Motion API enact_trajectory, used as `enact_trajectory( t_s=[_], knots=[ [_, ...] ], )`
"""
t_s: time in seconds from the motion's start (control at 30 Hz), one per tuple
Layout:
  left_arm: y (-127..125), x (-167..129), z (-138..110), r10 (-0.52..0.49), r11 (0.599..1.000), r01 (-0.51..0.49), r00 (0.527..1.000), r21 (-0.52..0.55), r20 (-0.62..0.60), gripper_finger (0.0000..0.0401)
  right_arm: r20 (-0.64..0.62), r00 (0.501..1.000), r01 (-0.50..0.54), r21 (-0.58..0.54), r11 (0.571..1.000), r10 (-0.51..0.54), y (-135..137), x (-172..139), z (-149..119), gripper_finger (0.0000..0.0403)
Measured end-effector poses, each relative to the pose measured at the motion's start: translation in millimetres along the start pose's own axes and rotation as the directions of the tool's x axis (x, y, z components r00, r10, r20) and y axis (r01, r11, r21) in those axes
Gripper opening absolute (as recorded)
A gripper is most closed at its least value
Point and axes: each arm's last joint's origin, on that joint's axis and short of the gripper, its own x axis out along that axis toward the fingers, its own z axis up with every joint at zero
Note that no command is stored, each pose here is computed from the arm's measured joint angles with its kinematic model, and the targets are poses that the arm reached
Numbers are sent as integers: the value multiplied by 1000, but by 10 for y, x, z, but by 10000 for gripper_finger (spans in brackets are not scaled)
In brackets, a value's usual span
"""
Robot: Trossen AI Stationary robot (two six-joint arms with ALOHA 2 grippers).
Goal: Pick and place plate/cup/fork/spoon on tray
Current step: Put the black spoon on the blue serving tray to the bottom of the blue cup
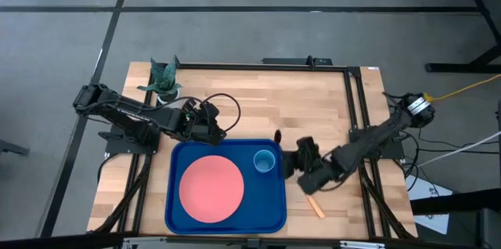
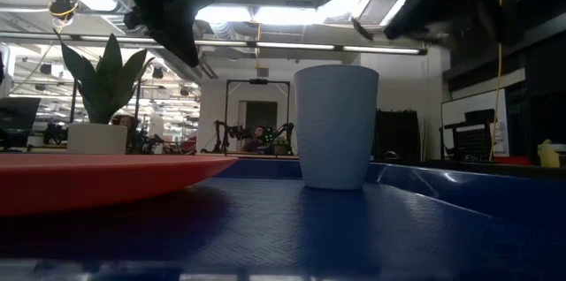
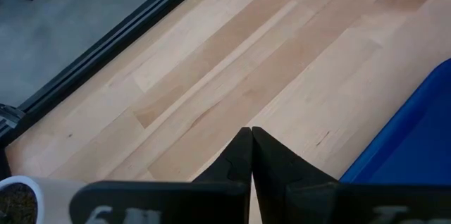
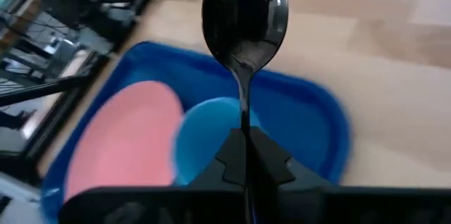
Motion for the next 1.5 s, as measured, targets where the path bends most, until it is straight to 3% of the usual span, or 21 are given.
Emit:
enact_trajectory(
  t_s=[0.23, 0.43, 0.53, 0.73, 0.87, 1.0, 1.27, 1.5],
  knots=[
    [0, -1, 0, 0, 1000, 0, 1000, 0, 0, 0, -96, 993, 67, -52, 996, -71, 517, -103, -317, 0],
    [0, -1, 0, 0, 1000, 0, 1000, 0, 0, 0, -134, 989, 59, -31, 998, -62, 979, -193, -616, 0],
    [0, 0, -1, 0, 1000, 0, 1000, 0, 0, 0, -179, 978, 108, 1, 994, -107, 1080, -156, -794, 0],
    [0, 0, 0, 0, 1000, 0, 1000, 0, 0, 0, -283, 941, 216, 71, 974, -188, 1146, 65, -1135, 0],
    [0, 0, 1, 0, 1000, 0, 1000, 0, 0, 0, -324, 911, 315, 150, 937, -255, 1064, 197, -1292, 0],
    [0, -1, 0, 0, 1000, 0, 1000, 0, 0, 0, -398, 860, 428, 223, 876, -319, 1019, 300, -1313, 0],
    [0, 0, 0, 0, 1000, 0, 1000, 0, 0, 0, -430, 794, 547, 198, 813, -430, 920, 656, -1258, 0],
    [0, 0, 0, 0, 1000, 0, 1000, 0, 0, 0, -447, 788, 540, 171, 824, -424, 927, 836, -1188, 8]
  ],
)
